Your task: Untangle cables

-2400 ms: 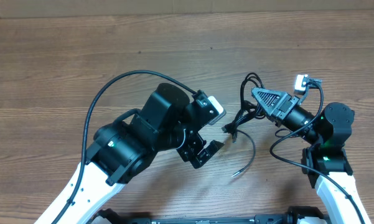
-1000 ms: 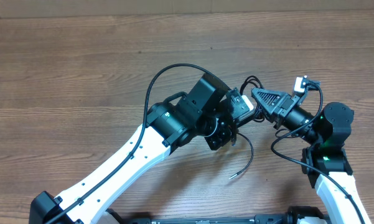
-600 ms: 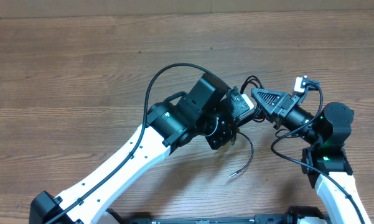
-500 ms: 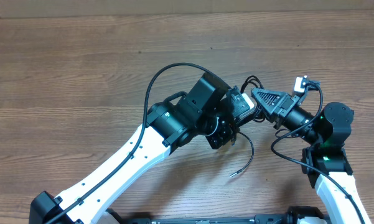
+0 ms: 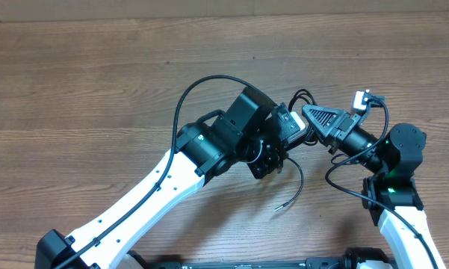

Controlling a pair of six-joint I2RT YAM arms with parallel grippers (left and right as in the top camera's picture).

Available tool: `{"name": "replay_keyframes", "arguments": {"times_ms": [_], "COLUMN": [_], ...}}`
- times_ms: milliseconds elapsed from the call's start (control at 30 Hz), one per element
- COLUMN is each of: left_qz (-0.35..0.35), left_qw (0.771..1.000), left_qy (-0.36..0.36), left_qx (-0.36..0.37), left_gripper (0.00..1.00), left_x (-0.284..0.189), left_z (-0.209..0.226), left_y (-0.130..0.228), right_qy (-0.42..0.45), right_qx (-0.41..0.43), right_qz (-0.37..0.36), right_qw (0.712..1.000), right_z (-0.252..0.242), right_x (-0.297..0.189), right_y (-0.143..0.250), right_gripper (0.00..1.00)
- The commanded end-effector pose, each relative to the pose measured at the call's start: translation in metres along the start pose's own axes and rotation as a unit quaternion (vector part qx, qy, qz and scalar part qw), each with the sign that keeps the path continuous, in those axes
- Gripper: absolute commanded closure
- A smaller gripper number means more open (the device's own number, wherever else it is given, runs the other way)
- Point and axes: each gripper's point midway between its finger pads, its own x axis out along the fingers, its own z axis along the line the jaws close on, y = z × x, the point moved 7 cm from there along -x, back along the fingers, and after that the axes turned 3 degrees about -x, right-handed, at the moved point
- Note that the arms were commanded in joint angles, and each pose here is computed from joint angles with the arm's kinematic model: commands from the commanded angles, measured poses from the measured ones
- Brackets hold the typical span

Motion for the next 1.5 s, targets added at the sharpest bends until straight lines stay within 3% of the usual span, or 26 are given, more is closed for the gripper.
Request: {"name": "replay_keyframes", "arguments": {"times_ms": [0, 133, 200, 467, 567, 733, 900, 1233, 1467], "left_qz": [-0.012, -0.012, -0.012, -0.014, -0.01, -0.02, -0.02, -0.004, 0.021], "left_qw": [1.0, 1.0, 1.0, 1.0, 0.997, 0.948, 0.911, 0.907, 0.827], "left_qy": [0.006, 0.006, 0.006, 0.002, -0.064, -0.263, -0.347, -0.363, -0.53], "left_qx": [-0.001, -0.001, -0.001, -0.001, -0.035, -0.177, -0.223, -0.213, -0.185], "left_gripper": [0.77, 0.77, 0.96, 0.96, 0.96, 0.96, 0.96, 0.96, 0.96], "left_x": [-0.004, -0.004, -0.004, -0.004, -0.005, -0.018, -0.029, -0.032, -0.064], "left_z": [-0.005, -0.005, -0.005, -0.004, 0.01, 0.048, 0.062, 0.065, 0.086], "left_y": [-0.007, -0.007, -0.007, -0.008, -0.006, 0.004, 0.015, 0.02, 0.037], "right_qy": [-0.008, -0.008, -0.008, -0.009, -0.009, -0.006, -0.007, 0.025, 0.028], "right_qx": [-0.001, -0.001, -0.001, -0.001, -0.003, -0.003, -0.005, -0.038, -0.027], "right_qz": [0.002, 0.003, 0.003, 0.007, 0.011, 0.015, 0.019, 0.001, 0.023], "right_qw": [1.0, 1.0, 1.0, 1.0, 1.0, 1.0, 1.0, 0.999, 0.999], "right_z": [0.004, 0.004, 0.004, 0.004, 0.004, 0.003, 0.003, -0.009, -0.013], "right_x": [-0.001, -0.001, -0.001, -0.001, -0.001, -0.001, -0.001, -0.001, -0.004], "right_y": [-0.001, -0.001, -0.001, 0.0, 0.001, 0.002, 0.003, 0.0, 0.004], "right_gripper": [0.96, 0.96, 0.96, 0.96, 0.96, 0.96, 0.96, 0.96, 0.96]}}
